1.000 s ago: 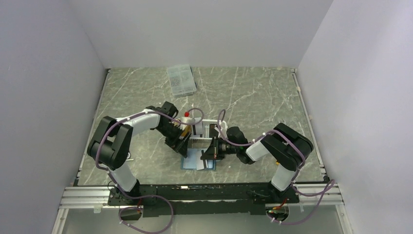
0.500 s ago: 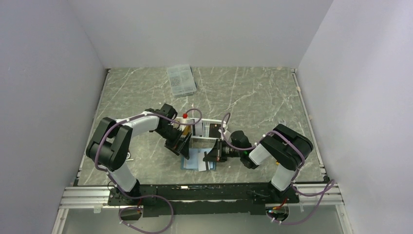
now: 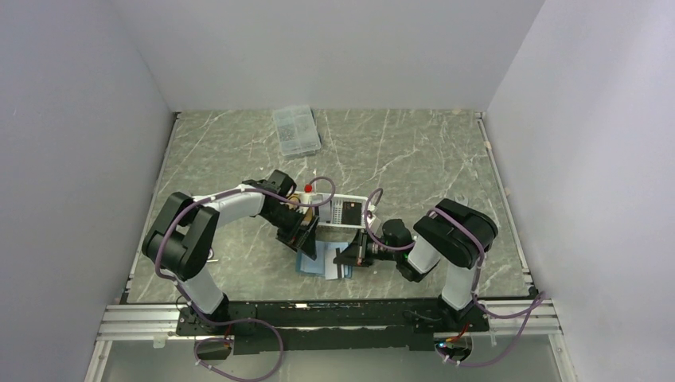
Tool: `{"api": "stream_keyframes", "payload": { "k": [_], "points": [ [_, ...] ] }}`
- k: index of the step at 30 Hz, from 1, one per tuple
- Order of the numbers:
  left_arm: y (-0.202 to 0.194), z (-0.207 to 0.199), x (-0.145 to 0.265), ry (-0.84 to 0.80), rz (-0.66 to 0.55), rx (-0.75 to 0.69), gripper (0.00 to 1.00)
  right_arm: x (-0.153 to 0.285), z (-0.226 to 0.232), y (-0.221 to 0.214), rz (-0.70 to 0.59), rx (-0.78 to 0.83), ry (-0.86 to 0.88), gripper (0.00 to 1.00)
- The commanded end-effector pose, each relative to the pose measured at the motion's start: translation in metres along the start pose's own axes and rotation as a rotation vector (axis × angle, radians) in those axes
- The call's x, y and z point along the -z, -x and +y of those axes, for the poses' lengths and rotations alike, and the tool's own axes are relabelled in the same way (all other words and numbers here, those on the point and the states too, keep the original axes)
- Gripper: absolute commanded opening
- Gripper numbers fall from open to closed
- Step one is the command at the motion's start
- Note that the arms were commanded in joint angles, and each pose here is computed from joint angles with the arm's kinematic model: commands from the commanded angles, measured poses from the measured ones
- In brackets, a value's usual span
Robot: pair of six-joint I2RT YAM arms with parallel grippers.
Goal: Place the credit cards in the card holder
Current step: Turn over the card slot in the card holder.
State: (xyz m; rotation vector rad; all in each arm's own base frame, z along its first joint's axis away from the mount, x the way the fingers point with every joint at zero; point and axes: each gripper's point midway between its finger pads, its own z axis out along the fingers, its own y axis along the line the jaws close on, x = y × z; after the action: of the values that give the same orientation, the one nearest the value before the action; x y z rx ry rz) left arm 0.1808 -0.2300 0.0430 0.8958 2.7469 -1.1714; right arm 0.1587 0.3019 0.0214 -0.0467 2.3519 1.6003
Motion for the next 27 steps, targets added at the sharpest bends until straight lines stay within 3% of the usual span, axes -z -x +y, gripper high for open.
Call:
{"api": "stream_keyframes", "payload": {
  "k": [1,13,27],
  "points": [
    [0.012,0.007,-0.002,0.050,-0.040,-0.057,0.93,0.001,0.000,0.002,-0.026,-0.011,0.006,0.00],
    [-0.001,0.013,-0.016,0.083,0.030,-0.122,0.42,0.015,0.003,-0.004,-0.059,-0.007,-0.032,0.00],
    [-0.009,0.010,-0.027,0.066,0.063,-0.116,0.42,0.014,0.005,0.019,-0.184,-0.007,-0.045,0.00]
  ]
}}
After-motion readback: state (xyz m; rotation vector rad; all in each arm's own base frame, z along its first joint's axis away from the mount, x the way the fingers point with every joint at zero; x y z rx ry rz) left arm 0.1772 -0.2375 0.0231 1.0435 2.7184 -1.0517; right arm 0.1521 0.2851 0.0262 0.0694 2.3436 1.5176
